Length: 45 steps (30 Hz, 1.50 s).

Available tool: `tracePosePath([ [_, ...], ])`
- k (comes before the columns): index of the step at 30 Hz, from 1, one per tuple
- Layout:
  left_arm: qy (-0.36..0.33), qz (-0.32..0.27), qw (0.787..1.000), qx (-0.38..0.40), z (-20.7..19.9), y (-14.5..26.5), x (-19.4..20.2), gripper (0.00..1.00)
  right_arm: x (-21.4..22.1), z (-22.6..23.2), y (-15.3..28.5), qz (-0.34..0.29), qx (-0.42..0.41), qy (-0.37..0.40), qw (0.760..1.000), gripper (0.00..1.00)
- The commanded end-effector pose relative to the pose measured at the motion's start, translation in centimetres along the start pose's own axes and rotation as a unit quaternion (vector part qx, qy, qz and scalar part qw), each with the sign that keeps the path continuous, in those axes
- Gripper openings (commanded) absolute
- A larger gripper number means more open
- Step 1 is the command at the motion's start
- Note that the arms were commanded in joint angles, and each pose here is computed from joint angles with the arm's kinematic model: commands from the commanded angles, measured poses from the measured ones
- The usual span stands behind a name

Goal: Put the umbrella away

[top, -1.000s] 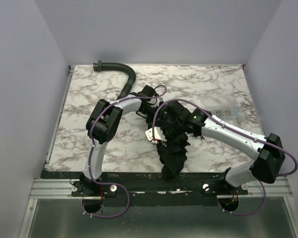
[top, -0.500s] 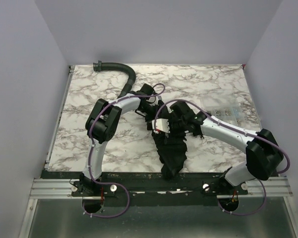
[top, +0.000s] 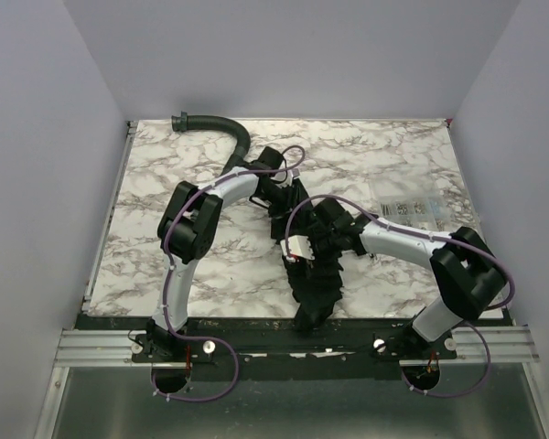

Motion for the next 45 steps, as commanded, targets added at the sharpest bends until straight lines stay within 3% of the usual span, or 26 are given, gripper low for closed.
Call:
tracePosePath([
  [1, -0.027, -0.02, 0.999, 0.037, -3.0, 1.6, -1.5, 0.43, 2.4, 5.3, -3.4, 0.017, -0.097, -0.024, 0.995, 0.76],
  [2, -0.031, -0.027, 0.998, 0.044, -3.6, 2.1, -1.9, 0.45, 2.5, 5.5, -3.5, 0.019, -0.104, -0.029, 0.994, 0.65],
  [6, -0.046, -0.06, 0.995, 0.061, -5.6, 4.3, -3.6, 0.53, 3.1, 6.3, -3.5, 0.033, -0.118, -0.035, 0.992, 0.47],
  [11, -0.082, -0.149, 0.983, 0.075, -7.3, 9.1, -6.1, 0.57, 3.2, 5.8, -2.9, 0.03, -0.097, -0.047, 0.994, 0.4],
  [14, -0.137, -0.261, 0.952, 0.077, -8.1, 14.7, -7.7, 0.58, 3.3, 5.1, -2.4, 0.018, -0.082, -0.063, 0.995, 0.39],
  [16, -0.185, -0.355, 0.914, 0.066, -8.3, 19.2, -7.9, 0.62, 3.3, 4.5, -2.1, 0.007, -0.075, -0.077, 0.994, 0.39],
  [18, -0.264, -0.431, 0.858, 0.092, -9.1, 23.2, -6.4, 0.69, 3.3, 4.1, -1.7, -0.004, -0.072, -0.089, 0.993, 0.38],
  [19, -0.304, -0.465, 0.825, 0.105, -9.7, 24.9, -5.0, 0.82, 3.2, 4.0, -1.5, -0.008, -0.073, -0.091, 0.993, 0.38],
  [20, -0.348, -0.483, 0.793, 0.129, -10.0, 25.4, -3.3, 0.98, 3.3, 3.7, -1.3, -0.011, -0.072, -0.09, 0.993, 0.38],
  [21, -0.41, -0.497, 0.748, 0.161, -11.0, 26.1, -1.0, 0.99, 3.4, 3.8, -1.2, -0.014, -0.075, -0.09, 0.993, 0.38],
  [23, -0.494, -0.486, 0.693, 0.197, -11.3, 25.3, 3.2, 0.99, 3.4, 3.5, -1.0, -0.023, -0.085, -0.09, 0.992, 0.38],
  [26, -0.584, -0.429, 0.658, 0.205, -10.1, 21.9, 8.3, 0.98, 3.6, 3.1, -0.6, -0.036, -0.098, -0.096, 0.99, 0.38],
  [27, -0.602, -0.42, 0.652, 0.19, -9.4, 20.0, 9.6, 0.97, 3.7, 2.8, -0.6, -0.035, -0.098, -0.096, 0.99, 0.38],
  [28, -0.64, -0.422, 0.622, 0.16, -8.9, 18.8, 10.7, 0.97, 3.8, 2.6, -0.6, -0.035, -0.097, -0.095, 0.99, 0.38],
  [30, -0.675, -0.401, 0.606, 0.126, -7.7, 15.4, 13.1, 0.92, 3.9, 2.1, -0.4, -0.038, -0.095, -0.096, 0.99, 0.38],
  [33, -0.694, -0.345, 0.622, 0.111, -5.6, 11.4, 16.4, 0.8, 3.8, 2.0, -0.3, -0.039, -0.099, -0.097, 0.99, 0.38],
  [35, -0.696, -0.292, 0.646, 0.116, -4.2, 9.0, 18.3, 0.7, 3.8, 1.9, -0.4, -0.04, -0.1, -0.095, 0.99, 0.38],
  [37, -0.681, -0.241, 0.677, 0.139, -3.5, 6.9, 19.8, 0.52, 3.8, 1.8, -0.4, -0.04, -0.1, -0.095, 0.99, 0.38],
  [39, -0.655, -0.197, 0.712, 0.161, -3.4, 4.8, 21.0, 0.22, 3.8, 1.7, -0.6, -0.041, -0.1, -0.099, 0.989, 0.38],
  [40, -0.642, -0.178, 0.728, 0.162, -3.3, 3.7, 21.3, 0.13, 3.7, 1.6, -0.6, -0.042, -0.098, -0.1, 0.989, 0.38],
  [45, -0.623, -0.126, 0.763, 0.119, -2.1, -1.0, 21.7, 0.18, 3.7, 1.3, -0.6, -0.042, -0.093, -0.108, 0.989, 0.38],
])
Point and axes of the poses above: each gripper's point midway between its finger pads, its own y axis back along the fingers, its own z axis along the line the jaws close on, x = y × z, the point moved 1 cm from there along y, back along the fingers, and after that the axes turned 8 degrees about y, right-handed, at the moved point
